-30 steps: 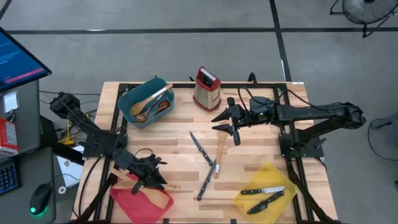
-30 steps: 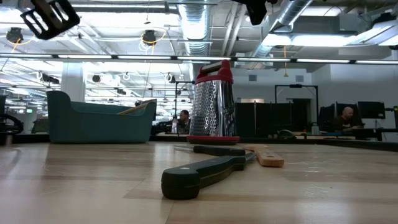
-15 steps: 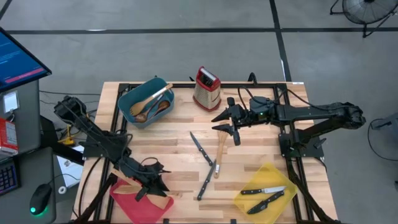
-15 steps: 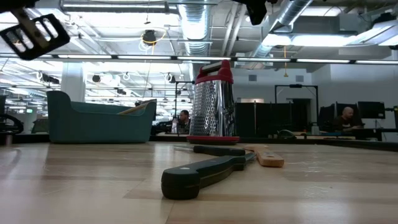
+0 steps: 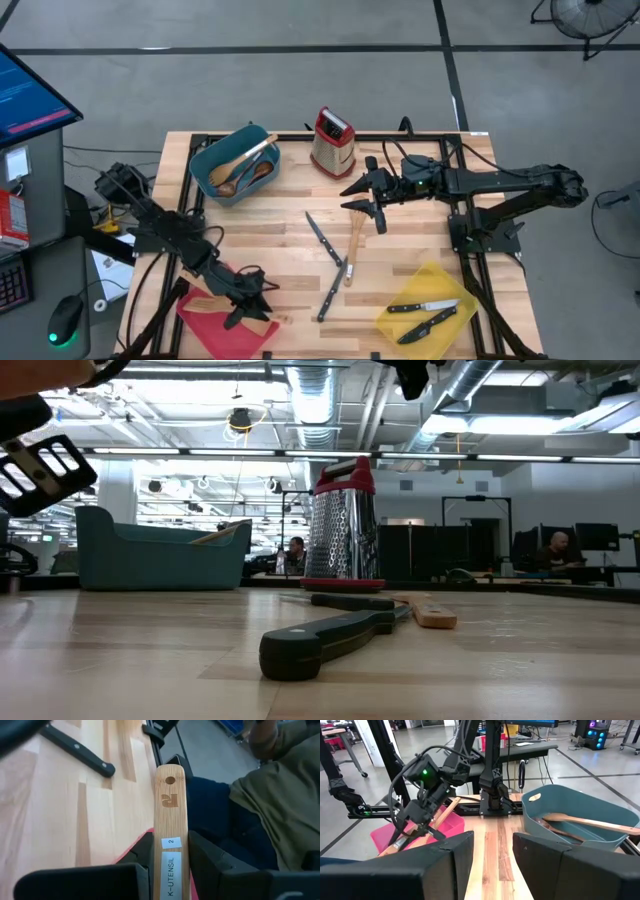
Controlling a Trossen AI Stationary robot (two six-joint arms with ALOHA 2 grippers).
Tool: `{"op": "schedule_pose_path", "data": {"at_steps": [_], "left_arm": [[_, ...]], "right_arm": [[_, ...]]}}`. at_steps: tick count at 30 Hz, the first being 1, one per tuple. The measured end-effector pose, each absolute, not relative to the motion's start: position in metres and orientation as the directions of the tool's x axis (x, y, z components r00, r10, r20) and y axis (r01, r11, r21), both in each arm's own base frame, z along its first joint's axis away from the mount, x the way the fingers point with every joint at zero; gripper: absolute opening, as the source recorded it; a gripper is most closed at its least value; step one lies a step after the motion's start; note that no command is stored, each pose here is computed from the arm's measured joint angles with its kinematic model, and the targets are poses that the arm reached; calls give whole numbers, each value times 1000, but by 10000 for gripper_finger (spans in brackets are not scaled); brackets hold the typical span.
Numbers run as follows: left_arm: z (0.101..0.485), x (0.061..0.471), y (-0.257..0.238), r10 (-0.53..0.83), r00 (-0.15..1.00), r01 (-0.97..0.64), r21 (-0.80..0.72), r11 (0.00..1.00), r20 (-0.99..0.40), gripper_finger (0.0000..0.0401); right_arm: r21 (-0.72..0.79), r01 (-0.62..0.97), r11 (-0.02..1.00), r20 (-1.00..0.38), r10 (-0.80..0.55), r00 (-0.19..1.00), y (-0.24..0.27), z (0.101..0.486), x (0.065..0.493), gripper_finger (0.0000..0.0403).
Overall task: Pick & Place Kitchen Items
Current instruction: Put the brown wooden spatula into the pink bin
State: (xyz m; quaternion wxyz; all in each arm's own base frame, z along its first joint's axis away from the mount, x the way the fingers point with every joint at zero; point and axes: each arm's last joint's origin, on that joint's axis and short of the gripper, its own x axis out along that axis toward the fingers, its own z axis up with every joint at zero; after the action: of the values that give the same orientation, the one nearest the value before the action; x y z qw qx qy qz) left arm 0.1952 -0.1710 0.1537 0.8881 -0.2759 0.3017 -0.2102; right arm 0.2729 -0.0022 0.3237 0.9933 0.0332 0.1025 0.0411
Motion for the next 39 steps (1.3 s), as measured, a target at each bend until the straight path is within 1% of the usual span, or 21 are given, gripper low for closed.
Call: {"op": "schedule_pose_path", "data": {"at_steps": [6,15,25,39], "left_arm": [[152,193,-174,-561,711,221,-623,750,-423,69],[152,193,-174,-562,710,238,-606,759,-424,79],[152,193,-174,-579,695,250,-613,750,-426,82],[152,193,-175,-589,687,291,-582,759,-426,83]], "right_arm": [[82,-74,994,-201,89,976,-2,324,273,147],[82,-74,994,-201,89,976,-2,324,273,147],[82,-80,993,-201,95,975,0,324,273,147],[82,-81,993,-203,96,975,0,323,273,147]]}}
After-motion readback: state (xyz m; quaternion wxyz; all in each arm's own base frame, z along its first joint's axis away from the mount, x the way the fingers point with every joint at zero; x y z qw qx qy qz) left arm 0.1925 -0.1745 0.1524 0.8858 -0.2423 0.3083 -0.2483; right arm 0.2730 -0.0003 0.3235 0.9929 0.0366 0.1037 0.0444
